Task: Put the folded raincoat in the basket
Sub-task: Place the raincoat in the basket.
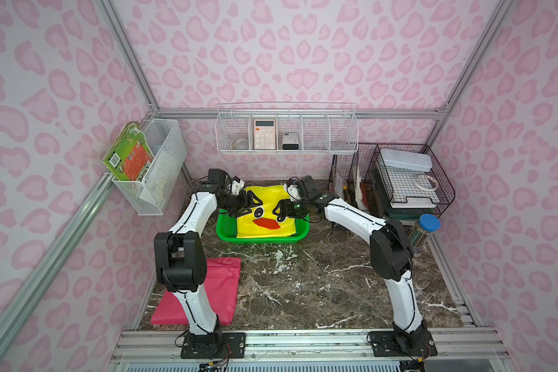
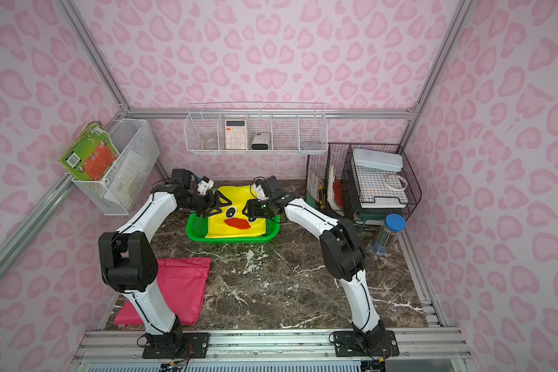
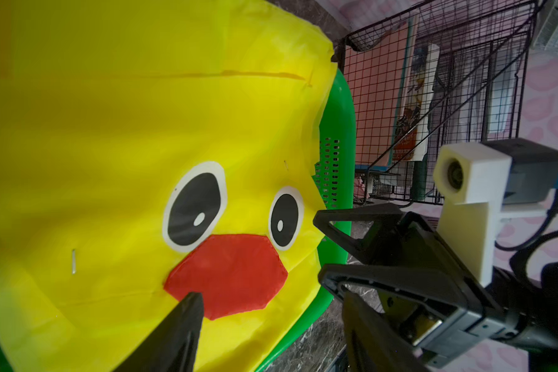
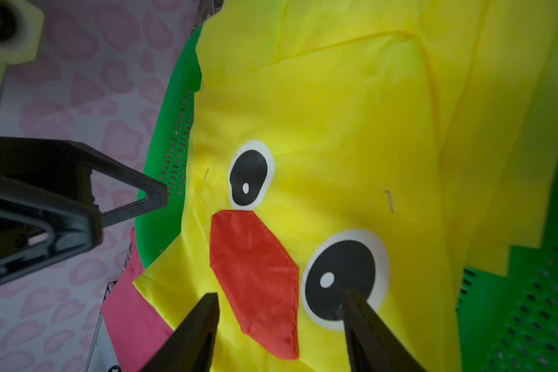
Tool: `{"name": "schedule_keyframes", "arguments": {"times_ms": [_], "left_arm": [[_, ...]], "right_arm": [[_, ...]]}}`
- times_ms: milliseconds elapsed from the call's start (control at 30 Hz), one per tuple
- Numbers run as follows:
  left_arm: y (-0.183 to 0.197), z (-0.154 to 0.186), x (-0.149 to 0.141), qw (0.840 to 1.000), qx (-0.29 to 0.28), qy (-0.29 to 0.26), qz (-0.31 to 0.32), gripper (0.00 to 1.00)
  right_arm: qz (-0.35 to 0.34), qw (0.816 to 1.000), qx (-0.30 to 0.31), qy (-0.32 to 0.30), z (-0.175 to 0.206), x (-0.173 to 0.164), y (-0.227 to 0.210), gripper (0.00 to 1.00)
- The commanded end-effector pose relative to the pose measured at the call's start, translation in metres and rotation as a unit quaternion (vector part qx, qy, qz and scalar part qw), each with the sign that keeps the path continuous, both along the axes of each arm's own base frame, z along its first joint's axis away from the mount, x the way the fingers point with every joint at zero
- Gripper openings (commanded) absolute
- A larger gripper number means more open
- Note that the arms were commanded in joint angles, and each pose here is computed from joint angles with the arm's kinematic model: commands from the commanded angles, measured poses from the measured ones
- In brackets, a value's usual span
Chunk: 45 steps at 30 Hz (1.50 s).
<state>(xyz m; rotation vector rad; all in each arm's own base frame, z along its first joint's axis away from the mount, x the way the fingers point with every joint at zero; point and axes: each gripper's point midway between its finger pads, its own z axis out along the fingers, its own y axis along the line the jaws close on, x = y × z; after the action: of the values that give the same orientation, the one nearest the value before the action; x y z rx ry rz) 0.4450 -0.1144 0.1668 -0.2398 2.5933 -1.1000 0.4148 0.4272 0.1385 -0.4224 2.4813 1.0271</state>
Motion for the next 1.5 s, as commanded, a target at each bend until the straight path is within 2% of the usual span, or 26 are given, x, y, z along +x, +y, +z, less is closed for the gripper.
{"name": "schedule_keyframes", "arguments": {"times_ms": [0,100,267,567,667,933,1067,1267,1467], "left_arm": [[-0.003,-0.016,0.009,1.0,-0.019,0.01,0.011,0.73],[0.0,-0.044,0.011,0.999,-0.009,0.045,0.014,0.73],[0.006,-0.081,0.009,0.996,0.016,0.085,0.016,0.73],[0.018,-0.115,0.004,0.991,0.039,0.124,0.02,0.73],[0.016,-0.101,0.007,0.994,0.035,0.106,0.017,0.73],[0.011,-0.009,0.016,1.0,0.023,0.008,0.009,0.73],[0.007,0.019,0.008,1.0,0.015,-0.019,0.005,0.73],[-0.004,0.017,-0.018,1.0,-0.007,-0.019,-0.001,0.73],[-0.006,-0.019,-0.039,1.0,-0.008,0.016,-0.002,0.73]], "right_arm": [[0.004,1.0,0.003,0.02,-0.014,-0.002,0.006,0.63],[0.001,0.999,-0.007,0.043,-0.037,-0.002,0.007,0.63],[-0.001,0.998,-0.009,0.061,-0.052,-0.003,0.009,0.63],[0.005,0.998,-0.008,0.057,-0.045,-0.008,0.012,0.63],[0.008,0.999,0.005,0.042,-0.023,-0.008,0.013,0.63],[0.019,1.0,0.02,0.001,0.023,-0.01,0.01,0.63],[0.024,0.999,0.023,-0.011,0.035,-0.019,0.007,0.63],[0.04,0.999,0.023,0.001,0.021,-0.045,0.008,0.63],[0.037,0.999,0.012,0.027,-0.013,-0.051,0.005,0.63]]}}
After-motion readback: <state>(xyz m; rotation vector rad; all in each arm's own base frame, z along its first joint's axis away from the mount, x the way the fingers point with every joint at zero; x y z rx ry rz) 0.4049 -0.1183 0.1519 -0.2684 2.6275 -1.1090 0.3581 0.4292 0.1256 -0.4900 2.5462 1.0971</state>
